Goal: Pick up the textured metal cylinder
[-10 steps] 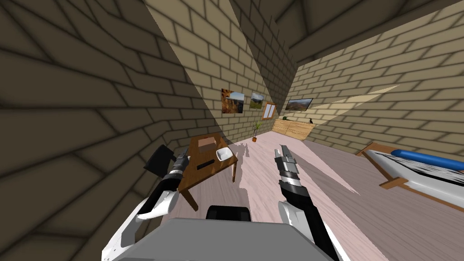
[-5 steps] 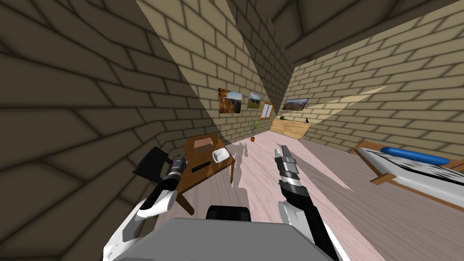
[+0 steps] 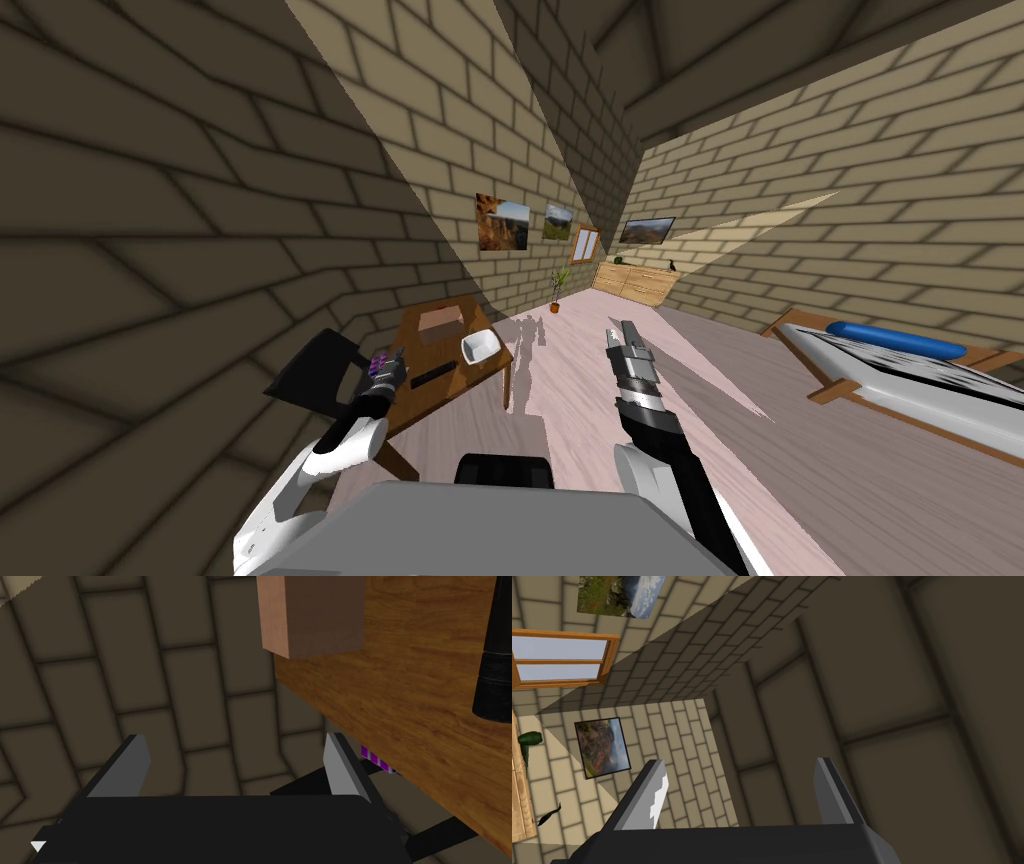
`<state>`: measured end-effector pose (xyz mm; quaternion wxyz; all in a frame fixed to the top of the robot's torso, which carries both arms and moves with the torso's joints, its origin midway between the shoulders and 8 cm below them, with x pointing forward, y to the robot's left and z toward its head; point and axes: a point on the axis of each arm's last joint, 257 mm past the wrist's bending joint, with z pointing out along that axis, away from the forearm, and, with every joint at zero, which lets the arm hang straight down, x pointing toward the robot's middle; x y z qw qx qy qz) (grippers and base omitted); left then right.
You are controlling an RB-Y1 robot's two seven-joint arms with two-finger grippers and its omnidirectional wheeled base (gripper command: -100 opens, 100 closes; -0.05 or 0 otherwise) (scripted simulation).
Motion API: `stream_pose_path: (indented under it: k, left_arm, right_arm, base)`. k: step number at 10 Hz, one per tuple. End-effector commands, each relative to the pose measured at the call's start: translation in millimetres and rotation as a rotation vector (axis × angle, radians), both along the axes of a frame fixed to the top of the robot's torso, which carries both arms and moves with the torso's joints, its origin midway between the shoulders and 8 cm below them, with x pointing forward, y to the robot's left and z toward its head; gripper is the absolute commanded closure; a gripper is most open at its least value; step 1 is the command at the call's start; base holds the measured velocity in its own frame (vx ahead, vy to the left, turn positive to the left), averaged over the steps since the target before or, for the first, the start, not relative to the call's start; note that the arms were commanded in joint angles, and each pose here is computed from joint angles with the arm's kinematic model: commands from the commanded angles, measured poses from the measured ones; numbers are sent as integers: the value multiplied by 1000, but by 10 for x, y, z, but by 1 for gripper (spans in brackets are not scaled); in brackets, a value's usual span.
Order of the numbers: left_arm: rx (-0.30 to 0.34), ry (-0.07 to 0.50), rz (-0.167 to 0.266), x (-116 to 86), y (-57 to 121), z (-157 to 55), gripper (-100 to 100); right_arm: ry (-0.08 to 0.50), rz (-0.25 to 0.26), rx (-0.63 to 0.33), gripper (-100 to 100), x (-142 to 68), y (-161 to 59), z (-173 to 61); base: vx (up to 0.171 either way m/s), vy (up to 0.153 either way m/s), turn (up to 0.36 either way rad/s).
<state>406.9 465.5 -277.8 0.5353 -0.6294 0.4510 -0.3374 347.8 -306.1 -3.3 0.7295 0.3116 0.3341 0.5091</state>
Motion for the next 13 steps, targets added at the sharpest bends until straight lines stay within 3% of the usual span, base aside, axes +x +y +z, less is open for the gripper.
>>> stream_pose_path:
  k: [1,3,8,9,13]
  left_arm:
    - [-38,53,28,-36,95,-235,-100]
    - [-72,96,53,-79,171,-425,-100]
    - [-226,278,154,-287,401,-1189,-100]
    - [-228,284,155,-295,398,-1202,-100]
    - [-338,409,215,-462,443,-1677,-100]
  right_arm:
    - [0,0,0,0,0,0,0]
    - [0,0,0,0,0,0,0]
    - [0,0,0,0,0,0,0]
    - [0,0,0,0,0,0,0]
    - [0,0,0,0,0,0,0]
  base:
    - [42,-55,-26]
    - [54,-54,-29]
    - [87,-42,-26]
    - [68,-19,-7]
    - [75,-23,-10]
